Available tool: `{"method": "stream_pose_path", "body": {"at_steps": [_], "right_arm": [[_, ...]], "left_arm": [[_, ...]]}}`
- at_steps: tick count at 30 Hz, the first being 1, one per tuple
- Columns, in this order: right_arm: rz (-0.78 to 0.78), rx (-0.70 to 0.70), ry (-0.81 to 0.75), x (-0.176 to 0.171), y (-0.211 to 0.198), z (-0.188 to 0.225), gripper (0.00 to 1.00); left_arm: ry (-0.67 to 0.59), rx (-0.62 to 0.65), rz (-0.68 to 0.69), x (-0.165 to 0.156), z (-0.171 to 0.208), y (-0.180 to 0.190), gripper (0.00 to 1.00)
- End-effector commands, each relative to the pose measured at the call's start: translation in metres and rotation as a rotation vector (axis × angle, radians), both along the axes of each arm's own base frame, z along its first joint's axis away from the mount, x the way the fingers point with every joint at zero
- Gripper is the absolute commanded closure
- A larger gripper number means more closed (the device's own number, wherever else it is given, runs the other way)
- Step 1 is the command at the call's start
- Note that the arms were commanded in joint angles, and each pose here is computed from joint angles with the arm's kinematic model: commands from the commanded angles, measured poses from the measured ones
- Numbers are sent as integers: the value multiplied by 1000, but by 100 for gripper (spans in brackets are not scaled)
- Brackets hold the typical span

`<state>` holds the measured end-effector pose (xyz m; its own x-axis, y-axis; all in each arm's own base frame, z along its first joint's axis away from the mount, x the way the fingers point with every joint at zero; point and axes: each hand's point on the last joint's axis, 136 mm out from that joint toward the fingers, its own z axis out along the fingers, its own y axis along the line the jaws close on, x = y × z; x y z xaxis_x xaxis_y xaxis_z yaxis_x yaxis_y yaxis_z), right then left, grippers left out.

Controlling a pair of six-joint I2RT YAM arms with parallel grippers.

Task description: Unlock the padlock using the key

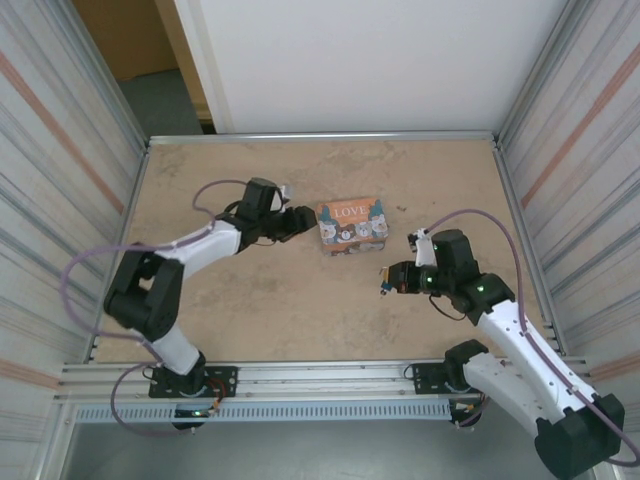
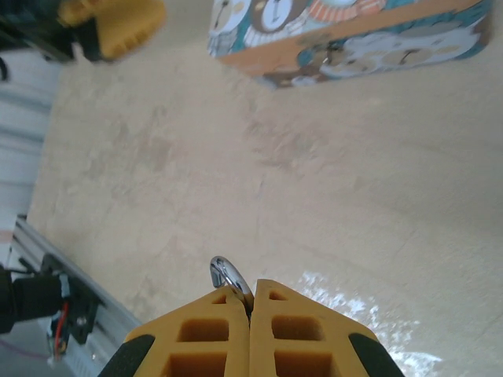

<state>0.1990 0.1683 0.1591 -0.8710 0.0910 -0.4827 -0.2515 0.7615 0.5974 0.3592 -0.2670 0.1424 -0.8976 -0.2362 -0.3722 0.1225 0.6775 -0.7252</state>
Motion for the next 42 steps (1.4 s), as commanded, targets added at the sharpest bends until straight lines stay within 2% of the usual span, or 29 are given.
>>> {"method": "stream_pose_path", "body": {"at_steps": [1,6,12,19,28,38,42], "right_arm": [[71,-32,18,-11,10,2,100],[148,-53,59,-21,31,-4,100],[202,-61,99,-28,57,-15,100],[229,-65,179,-34,79,-32,100],[232,-79,266,-35,98,-62,100],[252,-101,327,-26,114,-94,100],[252,-104,338,-23,117,-101,100]], "left_arm": [[-116,31,22,-12,33,19,45],[-185,57,62,-47,49,48,45],[-207,97,115,-88,45,89,41],[-261,134,159,-121,50,121,33],[-248,159,185,-147,38,140,28],[-262,233,286,-159,26,168,15],[-274,256,307,-163,26,176,13]]}}
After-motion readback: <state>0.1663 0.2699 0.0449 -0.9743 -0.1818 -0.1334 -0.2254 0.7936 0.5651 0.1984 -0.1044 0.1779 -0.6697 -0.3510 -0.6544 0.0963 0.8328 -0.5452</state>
